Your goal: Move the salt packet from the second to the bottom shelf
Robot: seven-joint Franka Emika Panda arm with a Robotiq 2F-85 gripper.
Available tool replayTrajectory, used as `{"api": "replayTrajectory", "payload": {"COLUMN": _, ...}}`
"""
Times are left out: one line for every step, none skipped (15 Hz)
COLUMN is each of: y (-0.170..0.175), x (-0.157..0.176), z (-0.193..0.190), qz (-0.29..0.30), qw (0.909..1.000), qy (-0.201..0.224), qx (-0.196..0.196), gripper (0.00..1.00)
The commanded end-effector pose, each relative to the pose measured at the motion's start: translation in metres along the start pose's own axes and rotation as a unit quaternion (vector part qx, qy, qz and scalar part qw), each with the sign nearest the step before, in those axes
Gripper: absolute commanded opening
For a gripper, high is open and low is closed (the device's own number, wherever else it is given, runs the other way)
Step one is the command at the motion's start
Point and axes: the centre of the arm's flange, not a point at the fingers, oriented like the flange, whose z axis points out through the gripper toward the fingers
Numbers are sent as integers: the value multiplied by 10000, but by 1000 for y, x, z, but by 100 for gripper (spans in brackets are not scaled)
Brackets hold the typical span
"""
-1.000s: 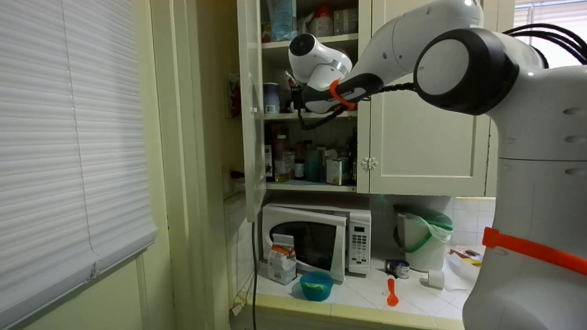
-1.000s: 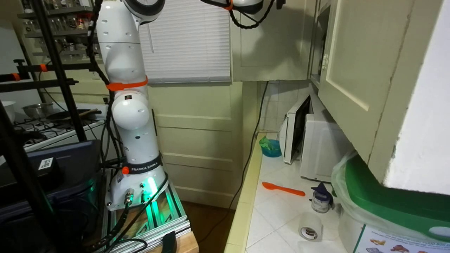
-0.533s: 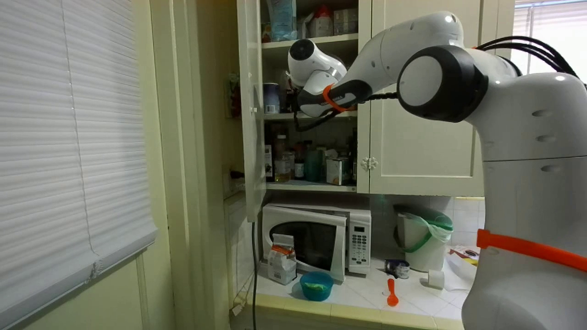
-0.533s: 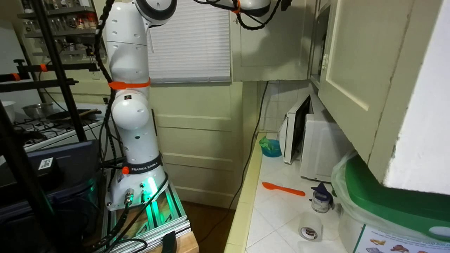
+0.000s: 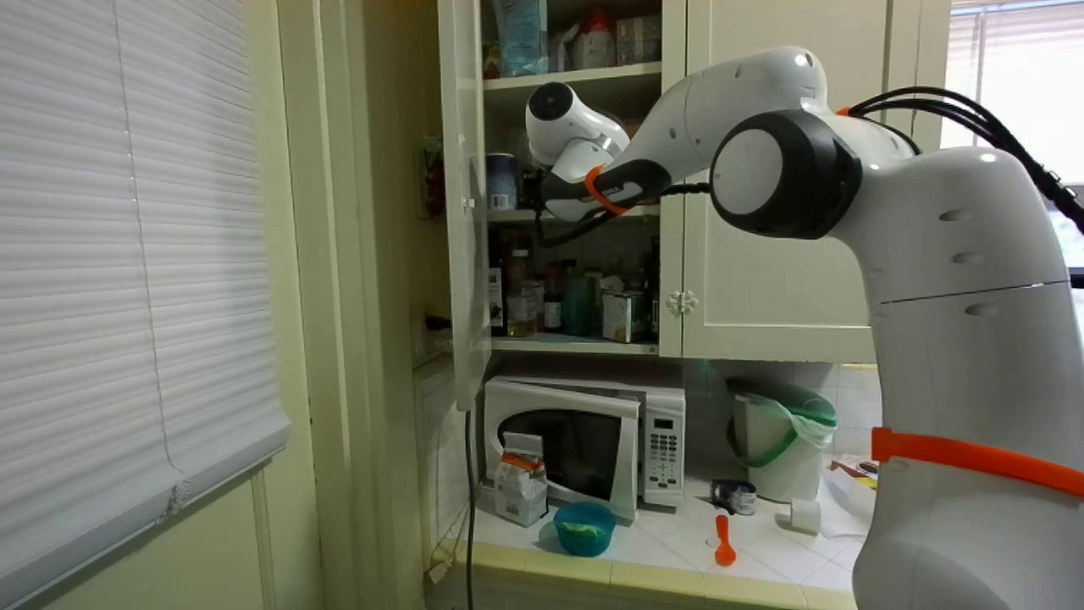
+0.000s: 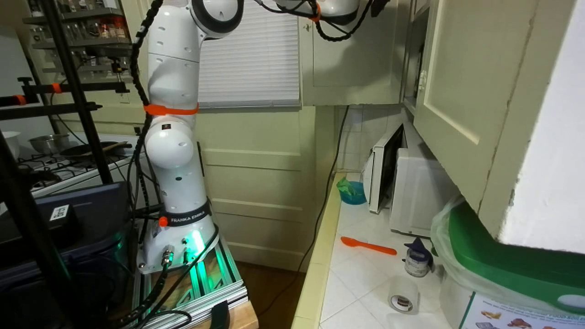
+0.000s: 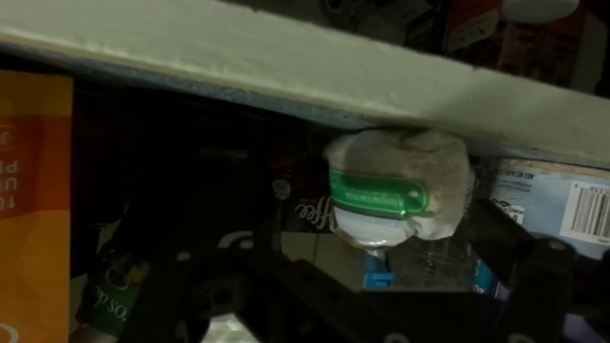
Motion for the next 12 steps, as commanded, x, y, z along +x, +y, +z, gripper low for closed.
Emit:
{"api": "replayTrajectory", "payload": {"y": -11, "x": 6, "z": 17, "qz": -77, "qw": 9999, "qy": 93, "qx": -12, "gripper": 100}}
{"api": "replayTrajectory", "payload": {"y": -13, "x": 6, "z": 20, "qz": -89, "qw": 9999, "qy": 96, "qx": -36, "gripper": 100}}
{"api": "replayTrajectory", "payload": {"y": -14, "x": 4, "z": 22, "qz": -104, "qw": 9999, "qy": 78, "qx": -27, "gripper": 100}}
{"api": "replayTrajectory", "payload": {"y": -16, "x": 3, "z": 24, "qz": -110, "qw": 9999, "qy": 57, "qx": -36, "gripper": 78}}
{"api": "replayTrajectory", "payload": {"y": -17, "x": 2, "z": 26, "qz": -109, "qw": 9999, "qy": 47, "qx": -34, "gripper": 73}}
{"api": "replayTrajectory", "payload": {"y": -18, "x": 1, "z": 27, "qz": -109, "qw": 9999, "qy": 31, "qx": -27, "gripper": 66}}
{"api": "replayTrajectory", "payload": {"y": -19, "x": 1, "z": 28, "qz": -107, "qw": 9999, "qy": 26, "qx": -22, "gripper": 58}}
{"api": "replayTrajectory", "payload": {"y": -20, "x": 1, "z": 28, "qz": -112, "qw": 9999, "qy": 21, "qx": -7, "gripper": 49}}
{"api": "replayTrajectory", "payload": {"y": -21, "x": 0, "z": 28, "qz": -121, "qw": 9999, "qy": 12, "qx": 0, "gripper": 42}}
{"api": "replayTrajectory", "payload": {"y": -21, "x": 0, "z": 26, "qz": -107, "qw": 9999, "qy": 2, "qx": -13, "gripper": 34}}
{"api": "replayTrajectory", "payload": {"y": -20, "x": -1, "z": 24, "qz": -90, "qw": 10000, "qy": -33, "qx": 12, "gripper": 27}}
{"api": "replayTrajectory", "payload": {"y": -19, "x": -1, "z": 22, "qz": -70, "qw": 10000, "qy": -59, "qx": 25, "gripper": 20}}
